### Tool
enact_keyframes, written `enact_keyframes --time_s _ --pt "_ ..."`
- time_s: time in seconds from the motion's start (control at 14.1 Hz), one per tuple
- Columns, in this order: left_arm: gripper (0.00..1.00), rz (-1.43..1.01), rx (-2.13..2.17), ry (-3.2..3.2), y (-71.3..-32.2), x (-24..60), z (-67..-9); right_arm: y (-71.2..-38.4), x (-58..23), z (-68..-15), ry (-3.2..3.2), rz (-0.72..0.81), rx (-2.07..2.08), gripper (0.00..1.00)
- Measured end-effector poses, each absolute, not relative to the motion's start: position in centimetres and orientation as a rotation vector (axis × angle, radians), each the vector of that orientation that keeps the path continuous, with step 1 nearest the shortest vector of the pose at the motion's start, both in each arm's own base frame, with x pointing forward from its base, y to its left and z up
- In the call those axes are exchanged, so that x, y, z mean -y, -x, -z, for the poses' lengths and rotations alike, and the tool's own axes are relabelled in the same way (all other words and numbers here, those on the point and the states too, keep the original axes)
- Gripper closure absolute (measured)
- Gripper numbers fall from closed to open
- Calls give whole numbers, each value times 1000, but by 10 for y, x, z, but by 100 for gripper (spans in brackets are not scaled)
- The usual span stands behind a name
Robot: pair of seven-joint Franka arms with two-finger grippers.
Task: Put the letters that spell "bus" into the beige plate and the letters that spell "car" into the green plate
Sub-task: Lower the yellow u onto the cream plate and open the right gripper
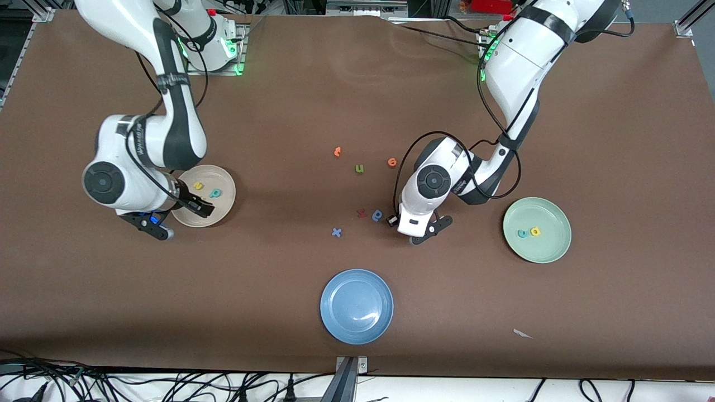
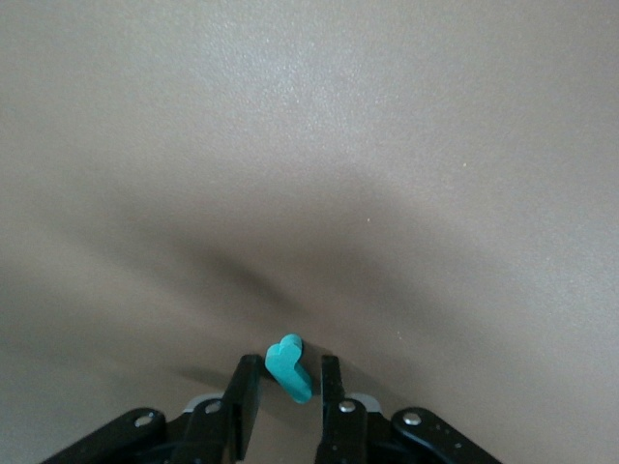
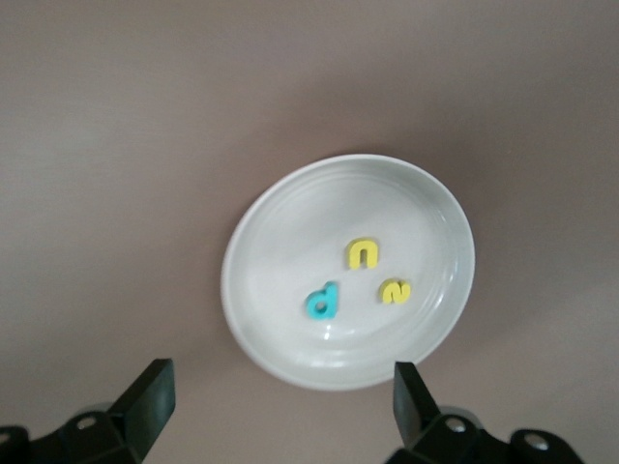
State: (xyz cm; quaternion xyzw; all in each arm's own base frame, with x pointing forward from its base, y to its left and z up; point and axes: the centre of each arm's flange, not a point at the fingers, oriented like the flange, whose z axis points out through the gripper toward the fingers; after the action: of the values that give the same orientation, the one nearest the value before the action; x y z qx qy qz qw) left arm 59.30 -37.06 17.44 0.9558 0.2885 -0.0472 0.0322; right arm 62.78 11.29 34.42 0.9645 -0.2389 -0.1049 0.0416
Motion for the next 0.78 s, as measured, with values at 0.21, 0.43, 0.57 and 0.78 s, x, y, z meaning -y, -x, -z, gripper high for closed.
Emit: enact_keyframes --time_s 0.21,0.43,0.57,0.78 --pt "80 142 -888 -2944 -594 370 -175 -642 -120 -414 -3002 304 605 0" --pt "84 140 -887 -2945 -594 370 -175 -644 -117 -470 -2990 259 488 0" --pt "84 126 -878 -2952 -596 369 -176 -641 -103 -505 -3011 184 373 0" --pt "84 64 -824 -2992 -610 358 -190 -633 -52 -543 -3110 148 199 0"
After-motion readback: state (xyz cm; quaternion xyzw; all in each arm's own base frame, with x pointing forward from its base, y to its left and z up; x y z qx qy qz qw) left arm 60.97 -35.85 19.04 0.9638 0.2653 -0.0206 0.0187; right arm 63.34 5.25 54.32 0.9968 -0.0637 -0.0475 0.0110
